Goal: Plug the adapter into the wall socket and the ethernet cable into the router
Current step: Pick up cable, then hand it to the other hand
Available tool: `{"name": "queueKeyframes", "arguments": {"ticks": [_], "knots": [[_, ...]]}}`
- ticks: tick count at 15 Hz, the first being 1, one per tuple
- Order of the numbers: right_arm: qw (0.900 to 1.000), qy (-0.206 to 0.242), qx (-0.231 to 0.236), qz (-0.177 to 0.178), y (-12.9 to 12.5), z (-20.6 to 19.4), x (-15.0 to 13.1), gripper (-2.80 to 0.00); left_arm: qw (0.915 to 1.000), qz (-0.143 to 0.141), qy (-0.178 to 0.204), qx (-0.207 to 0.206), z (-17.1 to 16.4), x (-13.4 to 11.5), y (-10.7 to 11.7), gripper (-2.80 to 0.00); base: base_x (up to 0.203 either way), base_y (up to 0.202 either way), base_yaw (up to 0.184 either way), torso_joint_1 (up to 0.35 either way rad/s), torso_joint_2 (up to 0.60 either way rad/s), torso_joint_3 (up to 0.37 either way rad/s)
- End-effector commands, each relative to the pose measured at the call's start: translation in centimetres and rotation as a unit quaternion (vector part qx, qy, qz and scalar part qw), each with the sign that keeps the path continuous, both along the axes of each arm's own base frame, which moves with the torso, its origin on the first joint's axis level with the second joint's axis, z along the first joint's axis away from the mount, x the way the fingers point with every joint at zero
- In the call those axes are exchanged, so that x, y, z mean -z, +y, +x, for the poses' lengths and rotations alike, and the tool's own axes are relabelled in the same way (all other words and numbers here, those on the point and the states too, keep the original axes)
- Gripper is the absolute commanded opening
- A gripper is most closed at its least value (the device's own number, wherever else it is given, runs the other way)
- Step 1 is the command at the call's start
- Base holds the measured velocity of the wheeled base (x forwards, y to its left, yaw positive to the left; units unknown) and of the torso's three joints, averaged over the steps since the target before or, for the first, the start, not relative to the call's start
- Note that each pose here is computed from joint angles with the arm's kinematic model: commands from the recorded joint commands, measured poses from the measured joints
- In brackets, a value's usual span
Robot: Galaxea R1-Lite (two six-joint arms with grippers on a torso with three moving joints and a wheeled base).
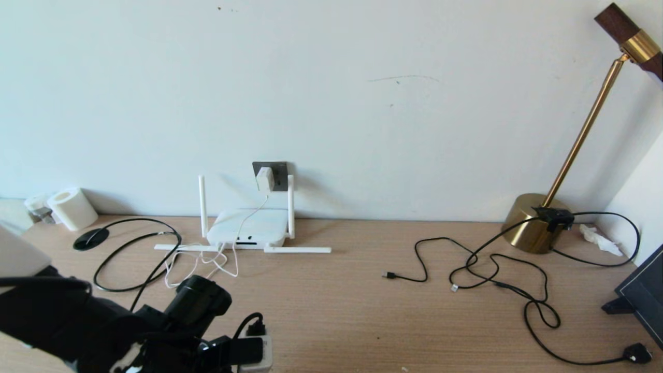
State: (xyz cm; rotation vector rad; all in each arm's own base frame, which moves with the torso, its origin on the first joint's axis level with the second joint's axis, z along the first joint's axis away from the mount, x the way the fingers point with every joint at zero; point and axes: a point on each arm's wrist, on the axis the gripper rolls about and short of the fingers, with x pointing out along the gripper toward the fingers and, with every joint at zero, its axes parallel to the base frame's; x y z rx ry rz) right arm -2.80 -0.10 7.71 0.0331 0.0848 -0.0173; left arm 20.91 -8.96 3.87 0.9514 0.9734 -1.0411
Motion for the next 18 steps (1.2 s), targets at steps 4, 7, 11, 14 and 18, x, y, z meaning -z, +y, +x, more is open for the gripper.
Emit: {"name": "queueKeyframes", "arguments": {"ticks": [4, 7, 11, 14, 18], "knots": [[1.0, 0.001, 0.0, 0.0, 0.0, 0.0, 0.0, -2.8, 0.9988, -0.019, -0.045, 0.006, 0.6, -1.8, -0.3, -2.8, 0.0, 0.0, 0.0, 0.0, 0.0, 0.0], [1.0, 0.001, 0.0, 0.0, 0.0, 0.0, 0.0, -2.8, 0.9836, -0.068, -0.167, 0.011, 3.2, -7.6, -1.4, -2.8, 0.0, 0.0, 0.0, 0.0, 0.0, 0.0], [1.0, 0.001, 0.0, 0.0, 0.0, 0.0, 0.0, -2.8, 0.9466, -0.106, -0.304, 0.0, 7.2, -15.3, -3.0, -2.8, 0.0, 0.0, 0.0, 0.0, 0.0, 0.0], [1.0, 0.001, 0.0, 0.0, 0.0, 0.0, 0.0, -2.8, 0.9277, -0.102, -0.359, -0.021, 9.4, -19.7, -3.7, -2.8, 0.0, 0.0, 0.0, 0.0, 0.0, 0.0], [1.0, 0.0, 0.002, -0.005, 0.0, 0.0, 0.0, -2.8, 0.9199, -0.057, -0.387, -0.025, 8.7, -23.6, -4.0, -2.8, 0.0, 0.0, 0.0, 0.0, 0.0, 0.0]]}}
